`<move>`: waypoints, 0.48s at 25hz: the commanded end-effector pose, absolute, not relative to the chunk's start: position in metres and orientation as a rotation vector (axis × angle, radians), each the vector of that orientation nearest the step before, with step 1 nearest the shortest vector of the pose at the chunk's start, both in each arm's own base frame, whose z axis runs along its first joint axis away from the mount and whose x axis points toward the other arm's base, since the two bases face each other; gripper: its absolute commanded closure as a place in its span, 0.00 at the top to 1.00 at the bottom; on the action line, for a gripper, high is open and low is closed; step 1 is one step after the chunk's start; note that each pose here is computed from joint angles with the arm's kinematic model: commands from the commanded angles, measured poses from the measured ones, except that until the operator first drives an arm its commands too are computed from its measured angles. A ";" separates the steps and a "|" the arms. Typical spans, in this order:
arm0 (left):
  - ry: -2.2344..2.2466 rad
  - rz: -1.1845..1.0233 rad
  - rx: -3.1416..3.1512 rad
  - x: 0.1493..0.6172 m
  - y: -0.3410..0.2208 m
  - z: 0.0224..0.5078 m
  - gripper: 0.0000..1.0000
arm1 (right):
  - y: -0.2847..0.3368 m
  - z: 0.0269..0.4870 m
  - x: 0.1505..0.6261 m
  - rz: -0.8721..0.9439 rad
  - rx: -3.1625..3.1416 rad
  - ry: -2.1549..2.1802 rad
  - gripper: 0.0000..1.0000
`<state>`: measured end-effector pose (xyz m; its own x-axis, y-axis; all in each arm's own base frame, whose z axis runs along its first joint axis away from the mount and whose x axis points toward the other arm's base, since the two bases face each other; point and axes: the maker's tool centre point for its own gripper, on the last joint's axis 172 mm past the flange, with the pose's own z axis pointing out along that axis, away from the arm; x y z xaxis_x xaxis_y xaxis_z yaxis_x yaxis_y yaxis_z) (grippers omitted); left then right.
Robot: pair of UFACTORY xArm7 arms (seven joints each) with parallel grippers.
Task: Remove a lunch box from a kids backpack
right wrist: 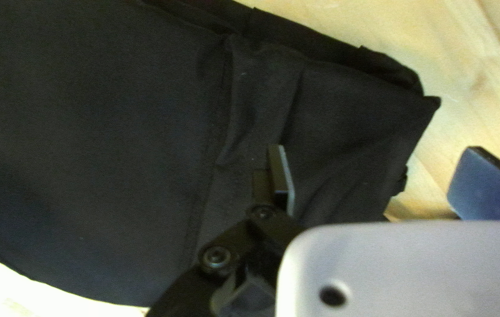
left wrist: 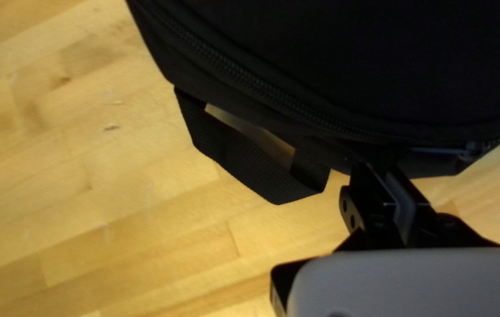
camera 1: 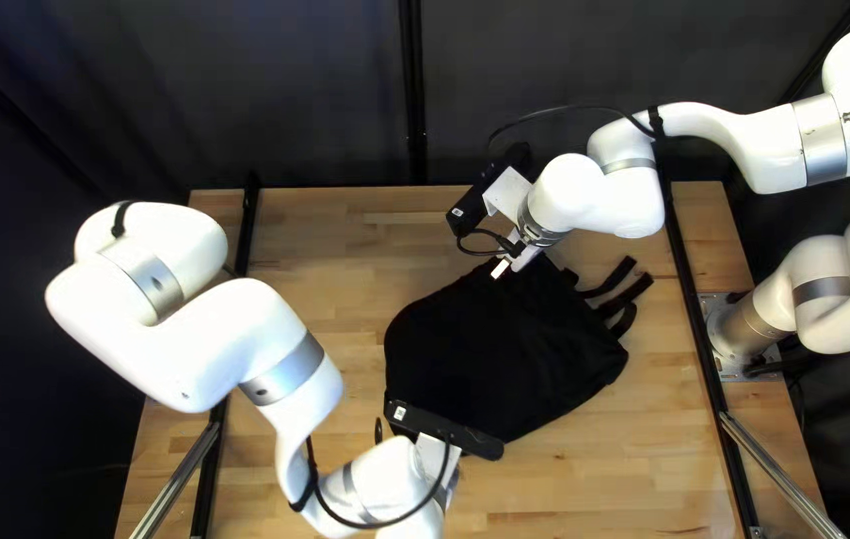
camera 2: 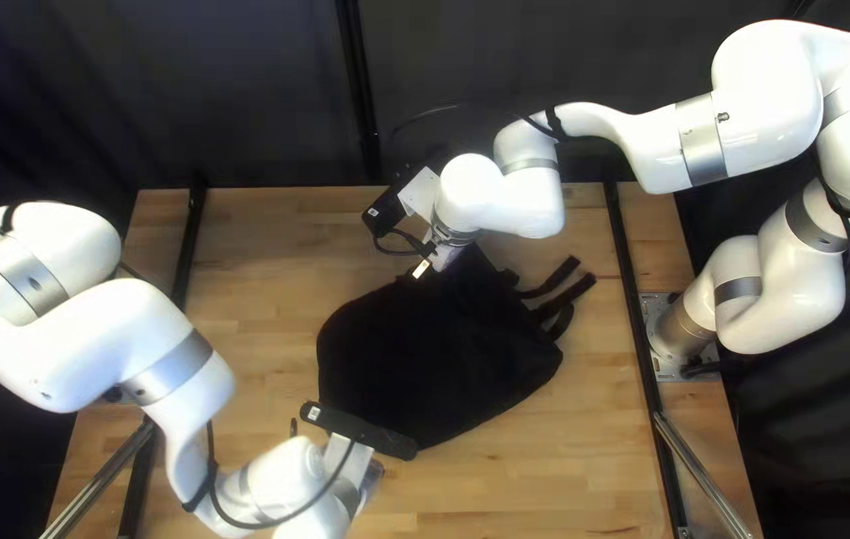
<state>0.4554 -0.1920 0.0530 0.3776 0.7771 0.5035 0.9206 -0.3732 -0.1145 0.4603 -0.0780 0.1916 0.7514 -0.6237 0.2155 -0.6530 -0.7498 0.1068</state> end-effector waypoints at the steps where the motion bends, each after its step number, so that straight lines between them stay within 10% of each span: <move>1: -1.486 -0.525 -2.266 0.448 -0.185 0.058 0.00 | -0.040 0.183 0.458 0.217 2.796 -0.979 1.00; 12: -1.521 -0.526 -2.259 0.420 -0.162 0.066 0.00 | 0.046 0.170 0.443 0.118 2.829 -0.754 1.00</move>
